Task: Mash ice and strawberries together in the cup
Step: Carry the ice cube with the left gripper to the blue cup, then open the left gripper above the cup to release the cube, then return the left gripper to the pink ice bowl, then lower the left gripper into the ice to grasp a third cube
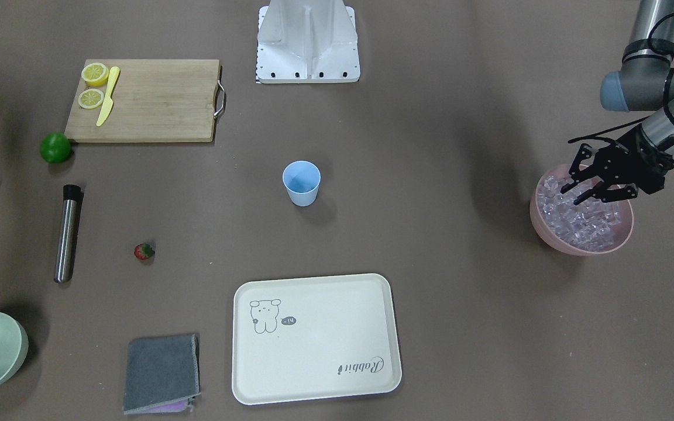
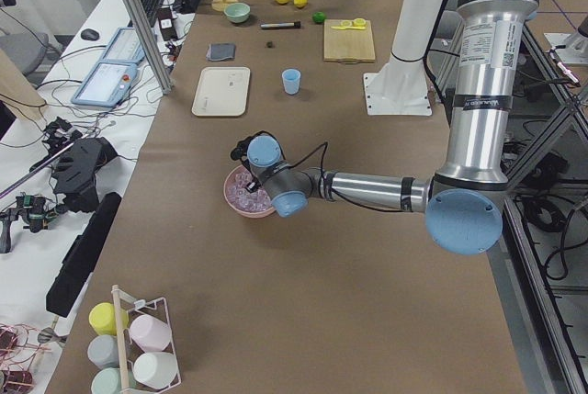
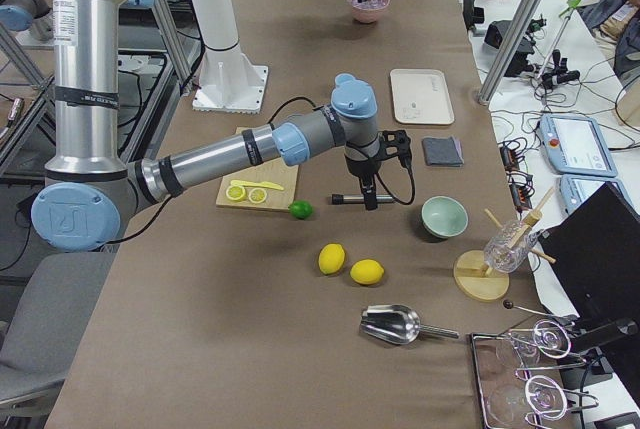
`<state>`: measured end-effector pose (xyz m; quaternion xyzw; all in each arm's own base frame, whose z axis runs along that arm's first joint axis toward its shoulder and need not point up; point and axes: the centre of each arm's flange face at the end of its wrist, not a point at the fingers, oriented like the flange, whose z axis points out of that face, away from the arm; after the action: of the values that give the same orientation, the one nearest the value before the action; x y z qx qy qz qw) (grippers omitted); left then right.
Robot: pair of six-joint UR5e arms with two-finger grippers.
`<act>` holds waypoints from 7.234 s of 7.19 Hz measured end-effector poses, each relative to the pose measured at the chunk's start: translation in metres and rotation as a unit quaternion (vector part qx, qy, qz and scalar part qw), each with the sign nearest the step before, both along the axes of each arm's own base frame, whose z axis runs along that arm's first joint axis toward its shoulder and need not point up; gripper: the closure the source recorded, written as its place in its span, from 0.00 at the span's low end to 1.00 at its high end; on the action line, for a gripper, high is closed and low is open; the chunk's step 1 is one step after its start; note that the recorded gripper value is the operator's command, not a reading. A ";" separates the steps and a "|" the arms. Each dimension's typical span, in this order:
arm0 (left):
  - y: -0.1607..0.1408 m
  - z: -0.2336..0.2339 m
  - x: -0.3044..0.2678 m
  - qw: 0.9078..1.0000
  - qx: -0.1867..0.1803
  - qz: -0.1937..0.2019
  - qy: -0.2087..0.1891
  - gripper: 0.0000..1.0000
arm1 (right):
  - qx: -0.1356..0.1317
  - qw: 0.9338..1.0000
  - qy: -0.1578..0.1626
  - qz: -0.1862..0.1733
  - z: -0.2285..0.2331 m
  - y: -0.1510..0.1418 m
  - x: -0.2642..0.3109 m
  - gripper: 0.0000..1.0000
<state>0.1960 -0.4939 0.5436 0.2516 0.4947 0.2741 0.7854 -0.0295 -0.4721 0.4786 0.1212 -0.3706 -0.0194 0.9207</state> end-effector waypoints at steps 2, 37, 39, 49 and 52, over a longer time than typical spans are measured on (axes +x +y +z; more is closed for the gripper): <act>-0.017 -0.033 0.007 1.000 0.008 0.002 0.019 1.00 | -0.001 1.000 0.000 0.000 0.001 0.000 0.000 0.00; -0.036 -0.233 0.197 0.990 0.034 -0.084 0.107 0.03 | 0.007 1.000 -0.001 -0.016 -0.006 -0.017 -0.020 0.00; -0.061 -0.191 0.140 0.994 0.054 -0.061 0.079 0.05 | 0.006 1.000 0.000 -0.017 -0.004 -0.017 -0.021 0.00; -0.063 -0.004 -0.018 0.996 0.084 -0.022 -0.017 0.08 | -0.002 1.000 0.006 -0.015 0.005 -0.012 -0.019 0.00; -0.052 0.004 -0.010 0.996 0.092 -0.005 -0.020 0.08 | -0.005 1.000 0.008 -0.015 0.009 -0.010 -0.018 0.00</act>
<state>0.1858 -0.5460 0.5481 0.3196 0.4502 0.3189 0.7704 -0.0477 -0.4817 0.4874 0.1112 -0.3653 -0.0324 0.9237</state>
